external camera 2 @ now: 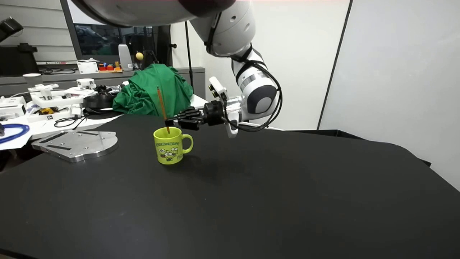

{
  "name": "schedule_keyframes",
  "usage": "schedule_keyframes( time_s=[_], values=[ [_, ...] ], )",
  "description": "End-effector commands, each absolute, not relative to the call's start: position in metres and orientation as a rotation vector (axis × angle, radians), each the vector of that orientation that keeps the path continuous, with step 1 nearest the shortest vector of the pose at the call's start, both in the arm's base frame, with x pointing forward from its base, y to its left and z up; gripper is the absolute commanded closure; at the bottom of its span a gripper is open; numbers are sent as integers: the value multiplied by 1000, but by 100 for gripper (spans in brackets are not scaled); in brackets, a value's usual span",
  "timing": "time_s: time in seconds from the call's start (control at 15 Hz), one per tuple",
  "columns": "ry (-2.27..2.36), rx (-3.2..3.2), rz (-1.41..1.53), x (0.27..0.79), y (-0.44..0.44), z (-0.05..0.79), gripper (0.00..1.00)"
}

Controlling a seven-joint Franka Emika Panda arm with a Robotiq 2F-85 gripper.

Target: Put the pencil in the cup

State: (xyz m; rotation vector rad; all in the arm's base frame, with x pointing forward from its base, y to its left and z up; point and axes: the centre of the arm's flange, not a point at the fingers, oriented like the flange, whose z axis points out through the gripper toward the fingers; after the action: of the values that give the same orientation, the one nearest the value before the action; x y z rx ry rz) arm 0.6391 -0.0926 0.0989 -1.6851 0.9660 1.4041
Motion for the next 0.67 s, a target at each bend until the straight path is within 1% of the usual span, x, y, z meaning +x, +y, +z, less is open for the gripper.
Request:
schedule_keyframes(
  time_s=[0.0,0.47,0.53,0.6],
  values=[
    [1003,-1703,1407,652,-95,89,98],
    [1044,-1707,1399,646,-99,71,98],
    [1042,-1719,1406,645,-99,71,66],
    [1037,-1722,1418,644,-98,72,64]
  ],
)
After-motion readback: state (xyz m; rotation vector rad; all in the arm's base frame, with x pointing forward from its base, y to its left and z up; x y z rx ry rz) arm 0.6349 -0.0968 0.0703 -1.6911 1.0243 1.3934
